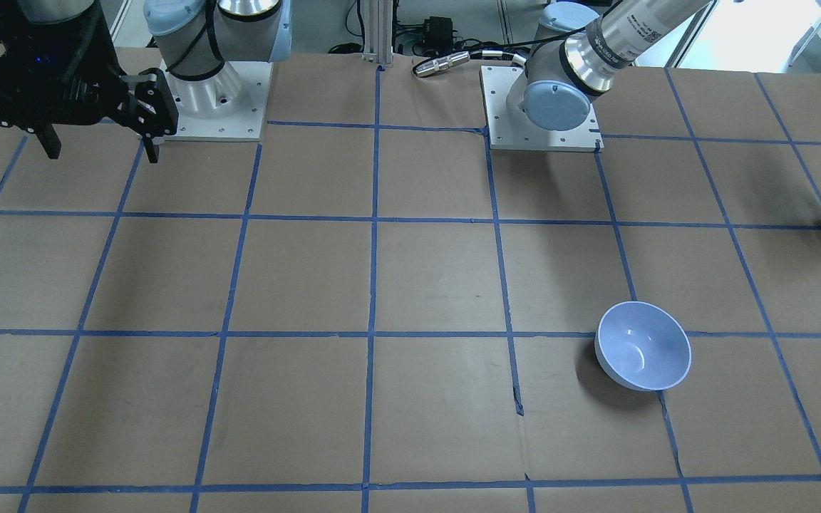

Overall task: Stack green bowl on blue bowl
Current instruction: 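Grasp the rim of the mint-green bowl with the left gripper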

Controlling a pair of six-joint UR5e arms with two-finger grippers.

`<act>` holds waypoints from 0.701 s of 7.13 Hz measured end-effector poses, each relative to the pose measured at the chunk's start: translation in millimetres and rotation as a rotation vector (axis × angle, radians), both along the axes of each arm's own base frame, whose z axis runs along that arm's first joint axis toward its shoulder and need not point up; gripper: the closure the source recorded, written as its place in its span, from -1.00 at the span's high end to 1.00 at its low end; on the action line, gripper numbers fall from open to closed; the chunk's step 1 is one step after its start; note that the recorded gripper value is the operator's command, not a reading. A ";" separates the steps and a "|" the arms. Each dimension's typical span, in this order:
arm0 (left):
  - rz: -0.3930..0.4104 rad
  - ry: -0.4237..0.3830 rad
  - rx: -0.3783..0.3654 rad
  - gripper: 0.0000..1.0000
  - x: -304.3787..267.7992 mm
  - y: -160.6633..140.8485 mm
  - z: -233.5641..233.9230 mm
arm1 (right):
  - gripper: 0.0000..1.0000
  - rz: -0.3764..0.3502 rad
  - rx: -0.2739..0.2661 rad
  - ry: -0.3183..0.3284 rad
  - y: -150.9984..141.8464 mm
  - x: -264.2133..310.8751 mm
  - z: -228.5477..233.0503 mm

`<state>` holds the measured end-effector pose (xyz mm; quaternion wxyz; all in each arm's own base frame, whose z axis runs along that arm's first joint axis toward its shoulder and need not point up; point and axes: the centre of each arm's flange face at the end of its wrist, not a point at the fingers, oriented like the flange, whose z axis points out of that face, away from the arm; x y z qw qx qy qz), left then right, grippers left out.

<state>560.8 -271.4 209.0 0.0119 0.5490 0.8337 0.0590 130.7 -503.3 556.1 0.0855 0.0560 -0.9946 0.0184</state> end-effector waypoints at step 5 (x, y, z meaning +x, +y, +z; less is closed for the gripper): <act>-0.003 0.007 0.004 -1.00 -5.7 -3.2 3.5 | 1.00 -0.001 0.000 0.000 -0.1 -0.5 0.0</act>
